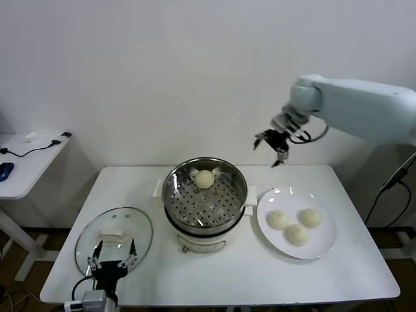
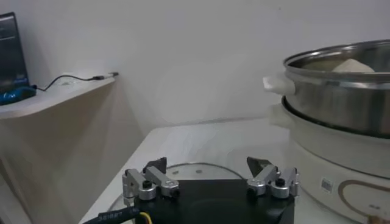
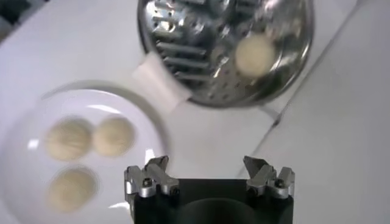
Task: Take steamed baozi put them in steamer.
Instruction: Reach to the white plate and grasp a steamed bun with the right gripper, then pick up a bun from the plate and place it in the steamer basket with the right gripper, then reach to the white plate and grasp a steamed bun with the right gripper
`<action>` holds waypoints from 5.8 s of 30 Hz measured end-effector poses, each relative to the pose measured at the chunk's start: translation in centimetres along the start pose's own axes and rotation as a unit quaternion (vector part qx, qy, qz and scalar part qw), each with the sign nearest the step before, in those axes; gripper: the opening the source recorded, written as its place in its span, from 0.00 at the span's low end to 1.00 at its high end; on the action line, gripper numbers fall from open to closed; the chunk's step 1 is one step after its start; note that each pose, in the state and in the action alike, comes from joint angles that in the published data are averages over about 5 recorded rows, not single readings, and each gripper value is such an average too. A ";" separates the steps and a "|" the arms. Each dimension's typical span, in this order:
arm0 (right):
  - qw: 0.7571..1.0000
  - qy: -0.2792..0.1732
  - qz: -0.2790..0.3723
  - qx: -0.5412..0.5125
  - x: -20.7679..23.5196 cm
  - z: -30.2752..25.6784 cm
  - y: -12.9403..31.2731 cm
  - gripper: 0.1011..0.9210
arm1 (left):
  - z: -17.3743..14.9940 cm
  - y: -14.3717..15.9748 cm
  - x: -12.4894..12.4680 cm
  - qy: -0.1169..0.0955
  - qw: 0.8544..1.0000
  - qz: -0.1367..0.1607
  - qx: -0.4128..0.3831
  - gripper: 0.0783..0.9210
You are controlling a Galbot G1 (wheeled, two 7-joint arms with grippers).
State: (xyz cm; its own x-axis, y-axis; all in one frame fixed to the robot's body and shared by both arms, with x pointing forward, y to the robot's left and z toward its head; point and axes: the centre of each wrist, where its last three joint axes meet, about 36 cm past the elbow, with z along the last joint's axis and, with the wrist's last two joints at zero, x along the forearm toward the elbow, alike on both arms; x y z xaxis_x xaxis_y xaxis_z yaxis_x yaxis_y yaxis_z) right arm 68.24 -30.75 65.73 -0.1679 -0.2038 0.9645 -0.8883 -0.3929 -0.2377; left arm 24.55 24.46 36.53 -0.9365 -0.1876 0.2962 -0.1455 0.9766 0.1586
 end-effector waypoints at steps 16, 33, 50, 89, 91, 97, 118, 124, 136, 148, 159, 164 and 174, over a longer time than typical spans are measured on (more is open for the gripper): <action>0.984 0.016 -0.043 -0.172 -10.6 1.5 7.6 0.88 | 0.7 0.0 0.3 0.005 1.000 -0.007 -0.007 0.88; 0.974 0.031 -0.035 -0.220 -17.2 1.0 8.7 0.88 | 1.4 0.1 0.0 0.007 1.000 -0.012 -0.013 0.88; 0.973 0.044 -0.032 -0.227 -18.5 0.8 8.8 0.67 | 1.6 0.0 -0.1 0.007 1.000 -0.015 -0.014 0.88; 0.985 -0.085 0.049 -0.144 2.6 -21.6 -4.4 0.60 | -0.1 -1.2 0.5 -0.014 1.000 -0.003 -0.012 0.88; 0.985 -0.083 0.044 -0.141 1.2 -23.2 -4.7 0.60 | -0.1 -1.2 0.5 -0.013 1.000 -0.003 -0.013 0.88; 0.987 -0.071 0.027 -0.138 -3.5 -26.5 -5.3 0.60 | 0.1 -1.2 0.4 -0.010 1.000 -0.003 -0.013 0.88; 0.988 -0.049 0.025 -0.143 -13.0 -29.4 -6.9 0.60 | 0.7 -1.4 -0.1 -0.005 1.000 -0.002 -0.013 0.88; 0.989 -0.050 0.026 -0.134 -13.2 -29.2 -7.2 0.75 | 0.7 -1.3 -0.1 -0.005 1.000 -0.002 -0.013 0.88; 0.993 -0.059 0.027 -0.097 -5.7 -23.6 -8.0 0.88 | 0.2 -1.4 -0.1 -0.011 1.000 0.000 -0.011 0.88; 0.990 -0.020 0.005 -0.139 1.2 -6.3 -0.7 0.88 | -0.1 -1.4 -0.2 -0.014 1.000 -0.001 -0.010 0.88; 0.980 0.003 -0.038 -0.197 -3.5 2.9 9.2 0.88 | 0.1 -1.2 0.0 -0.011 1.000 -0.004 -0.010 0.88; 0.976 0.013 -0.053 -0.212 -6.5 4.2 11.9 0.88 | 0.1 -1.2 0.1 -0.009 1.000 -0.004 -0.010 0.88; 0.970 0.030 -0.061 -0.232 -11.3 4.7 14.7 0.88 | 0.4 -1.2 0.1 -0.007 1.000 -0.005 -0.011 0.88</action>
State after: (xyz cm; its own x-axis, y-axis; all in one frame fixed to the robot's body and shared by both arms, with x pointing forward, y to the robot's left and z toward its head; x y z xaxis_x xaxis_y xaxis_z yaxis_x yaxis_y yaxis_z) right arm 59.10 -38.46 50.80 -0.0614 -0.1237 0.9904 -0.9976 0.0382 -0.0571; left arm 24.52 23.31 36.04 -0.9395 -0.1949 0.2818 -0.1472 0.9723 0.1816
